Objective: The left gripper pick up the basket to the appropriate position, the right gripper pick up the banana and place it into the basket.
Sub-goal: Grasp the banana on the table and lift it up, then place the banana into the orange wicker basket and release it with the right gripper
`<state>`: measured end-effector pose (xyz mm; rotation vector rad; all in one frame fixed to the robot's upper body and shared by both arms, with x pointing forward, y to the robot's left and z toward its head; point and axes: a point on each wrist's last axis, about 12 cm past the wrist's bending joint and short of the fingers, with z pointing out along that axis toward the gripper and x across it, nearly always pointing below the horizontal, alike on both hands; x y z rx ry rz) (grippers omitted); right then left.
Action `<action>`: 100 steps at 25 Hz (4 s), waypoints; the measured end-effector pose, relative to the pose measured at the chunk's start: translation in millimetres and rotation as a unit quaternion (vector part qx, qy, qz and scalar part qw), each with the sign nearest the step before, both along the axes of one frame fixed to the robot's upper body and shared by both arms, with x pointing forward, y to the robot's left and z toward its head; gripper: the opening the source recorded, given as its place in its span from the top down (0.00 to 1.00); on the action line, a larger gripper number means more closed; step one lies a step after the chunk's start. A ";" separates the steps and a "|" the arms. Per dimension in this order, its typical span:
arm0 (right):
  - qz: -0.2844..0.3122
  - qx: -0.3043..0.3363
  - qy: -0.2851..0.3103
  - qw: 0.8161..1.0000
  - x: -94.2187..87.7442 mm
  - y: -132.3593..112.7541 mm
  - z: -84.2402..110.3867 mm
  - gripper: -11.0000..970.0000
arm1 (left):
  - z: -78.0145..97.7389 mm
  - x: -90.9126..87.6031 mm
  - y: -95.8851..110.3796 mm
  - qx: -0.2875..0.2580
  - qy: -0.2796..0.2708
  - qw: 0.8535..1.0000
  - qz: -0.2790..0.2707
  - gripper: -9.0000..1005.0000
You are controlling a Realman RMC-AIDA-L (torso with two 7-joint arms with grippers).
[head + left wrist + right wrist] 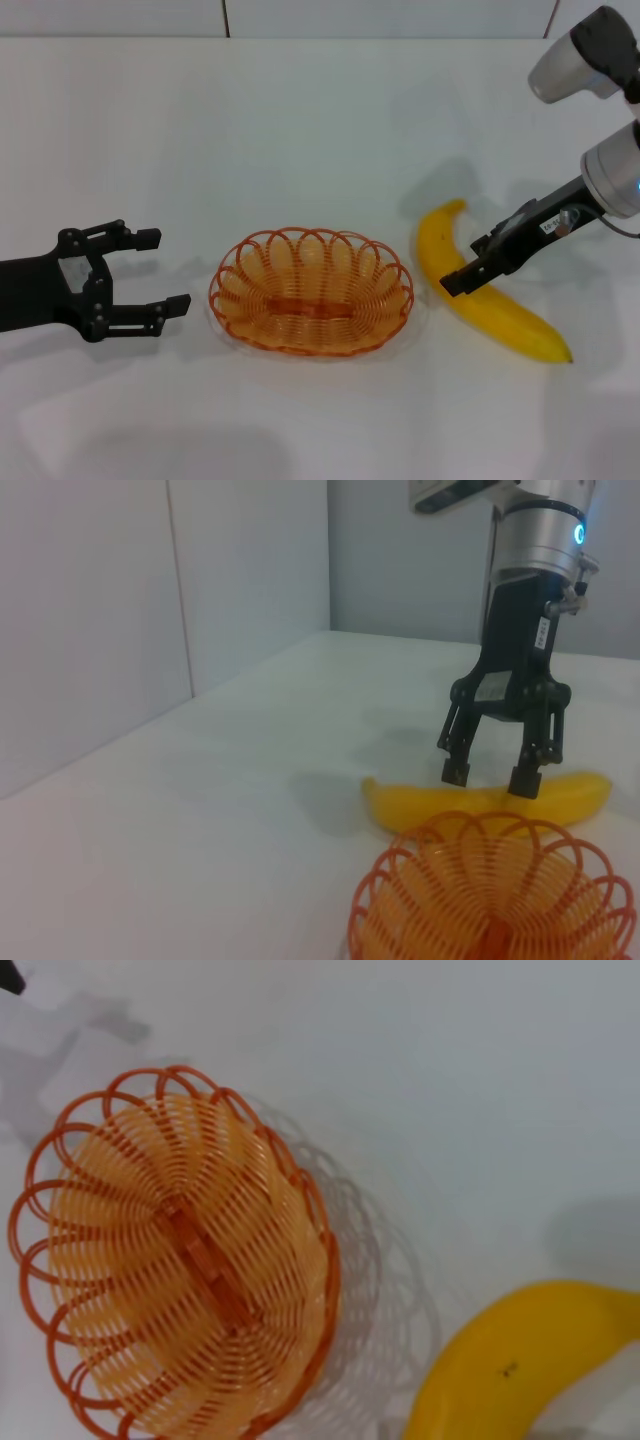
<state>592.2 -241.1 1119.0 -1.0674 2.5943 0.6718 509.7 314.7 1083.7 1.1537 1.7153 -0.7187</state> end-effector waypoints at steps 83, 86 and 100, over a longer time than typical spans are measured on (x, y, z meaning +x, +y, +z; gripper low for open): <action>0.173 0.114 -0.122 0.971 -16.4 48.0 88.6 0.41 | 3.7 -11.5 3.3 -0.010 0.012 0.999 -0.039 0.10; 0.207 0.119 -0.132 0.962 -23.8 59.7 74.8 0.41 | 1.3 -15.4 4.4 -0.002 0.020 0.999 -0.049 0.10; 0.253 0.093 -0.140 0.953 -23.9 102.6 43.7 0.39 | 1.0 -14.0 5.6 0.002 0.019 0.999 -0.046 0.10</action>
